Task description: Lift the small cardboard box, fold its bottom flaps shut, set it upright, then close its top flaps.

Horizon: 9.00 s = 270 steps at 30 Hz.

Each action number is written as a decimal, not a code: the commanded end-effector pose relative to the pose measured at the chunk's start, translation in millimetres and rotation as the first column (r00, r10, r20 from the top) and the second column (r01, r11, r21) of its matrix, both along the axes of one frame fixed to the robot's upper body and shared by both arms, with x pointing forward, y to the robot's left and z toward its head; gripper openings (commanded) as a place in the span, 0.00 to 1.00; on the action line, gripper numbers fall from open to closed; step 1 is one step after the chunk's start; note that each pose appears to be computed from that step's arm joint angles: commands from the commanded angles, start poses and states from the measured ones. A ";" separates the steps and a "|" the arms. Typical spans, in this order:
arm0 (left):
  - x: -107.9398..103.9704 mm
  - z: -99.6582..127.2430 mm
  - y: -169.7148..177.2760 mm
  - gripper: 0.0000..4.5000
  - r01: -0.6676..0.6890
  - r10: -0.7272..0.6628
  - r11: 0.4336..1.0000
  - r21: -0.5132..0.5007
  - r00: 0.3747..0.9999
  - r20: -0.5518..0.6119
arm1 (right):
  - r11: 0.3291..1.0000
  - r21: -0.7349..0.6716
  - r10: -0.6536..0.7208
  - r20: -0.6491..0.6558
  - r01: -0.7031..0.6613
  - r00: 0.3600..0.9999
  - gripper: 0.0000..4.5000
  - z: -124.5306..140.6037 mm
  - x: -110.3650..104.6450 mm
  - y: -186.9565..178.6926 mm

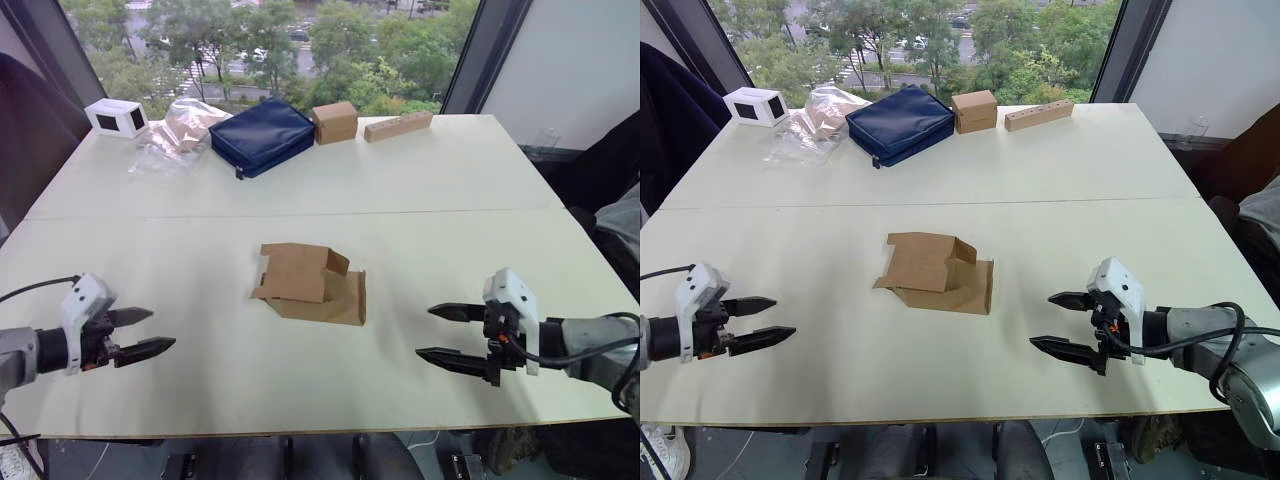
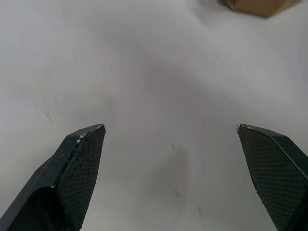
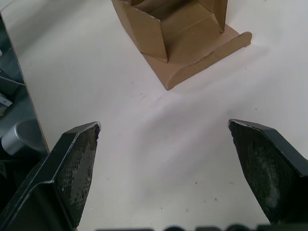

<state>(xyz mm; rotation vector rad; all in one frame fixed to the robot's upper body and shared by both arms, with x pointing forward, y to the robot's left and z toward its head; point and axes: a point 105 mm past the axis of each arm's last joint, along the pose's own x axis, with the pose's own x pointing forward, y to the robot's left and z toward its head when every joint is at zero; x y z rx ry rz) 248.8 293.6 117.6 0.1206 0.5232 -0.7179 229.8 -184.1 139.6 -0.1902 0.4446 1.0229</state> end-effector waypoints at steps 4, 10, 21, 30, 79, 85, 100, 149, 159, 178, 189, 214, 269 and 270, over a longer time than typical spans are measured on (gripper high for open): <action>17.3 46.0 -22.5 1.00 0.026 -0.049 0.940 -0.339 0.997 -0.060 | 0.998 -0.065 -0.005 0.142 0.014 0.990 0.99 25.6 5.6 -1.4; 50.0 46.0 -65.1 1.00 0.009 -0.207 0.797 -0.604 0.943 -0.259 | 0.997 -0.077 0.047 0.272 -0.027 0.961 0.99 50.2 -3.2 30.9; 89.0 29.5 -123.6 1.00 0.092 -0.400 0.756 -0.648 0.849 -0.346 | 0.998 -0.050 -0.023 0.301 0.039 0.953 0.99 45.2 -28.1 58.5; 98.2 19.3 -136.5 1.00 0.133 -0.458 0.752 -0.646 0.810 -0.367 | 0.997 -0.025 -0.067 0.300 0.078 0.952 0.99 45.7 -32.2 63.6; 100.0 175.8 -175.2 0.00 0.664 -0.551 0.584 -0.466 0.746 0.373 | 0.719 0.666 -0.544 0.358 0.201 0.759 0.40 157.3 46.0 40.9; 97.6 189.8 -176.3 0.00 0.685 -0.528 0.601 -0.411 0.727 0.440 | 0.683 0.717 -0.527 0.351 0.140 0.774 0.01 181.4 69.2 64.4; 90.5 186.0 -175.0 0.00 0.694 -0.548 0.595 -0.405 0.719 0.427 | 0.718 0.684 -0.487 0.359 0.130 0.796 0.01 171.3 89.6 102.2; 67.3 188.9 -180.5 0.00 0.751 -0.632 0.535 -0.386 0.659 0.407 | 0.709 0.703 -0.265 0.340 -0.057 0.903 0.01 157.8 77.0 141.7; 72.4 189.9 -179.7 0.00 0.726 -0.596 0.555 -0.406 0.687 0.415 | 0.653 0.747 -0.203 0.334 -0.127 0.920 0.01 162.7 67.4 137.8; 82.0 183.9 -174.3 0.00 0.694 -0.559 0.582 -0.424 0.720 0.412 | 0.895 0.444 -0.153 0.382 -0.035 0.911 0.01 126.9 27.0 76.5; 78.6 190.1 -177.7 0.00 0.715 -0.577 0.564 -0.414 0.699 0.421 | 0.902 0.428 -0.215 0.342 0.052 0.915 0.01 100.0 41.4 75.0; 63.5 184.7 -187.0 0.00 0.742 -0.621 0.521 -0.421 0.668 0.410 | 0.845 0.519 -0.105 0.393 -0.127 0.913 0.01 119.6 47.4 118.4; 69.1 188.3 -182.6 0.00 0.727 -0.587 0.545 -0.418 0.687 0.429 | 0.614 0.769 -0.043 0.258 -0.178 0.965 0.26 135.8 59.1 90.2; 69.2 188.3 -182.6 0.00 0.727 -0.587 0.545 -0.419 0.687 0.429 | 0.601 0.780 -0.041 0.246 -0.173 0.968 0.37 135.3 59.8 89.8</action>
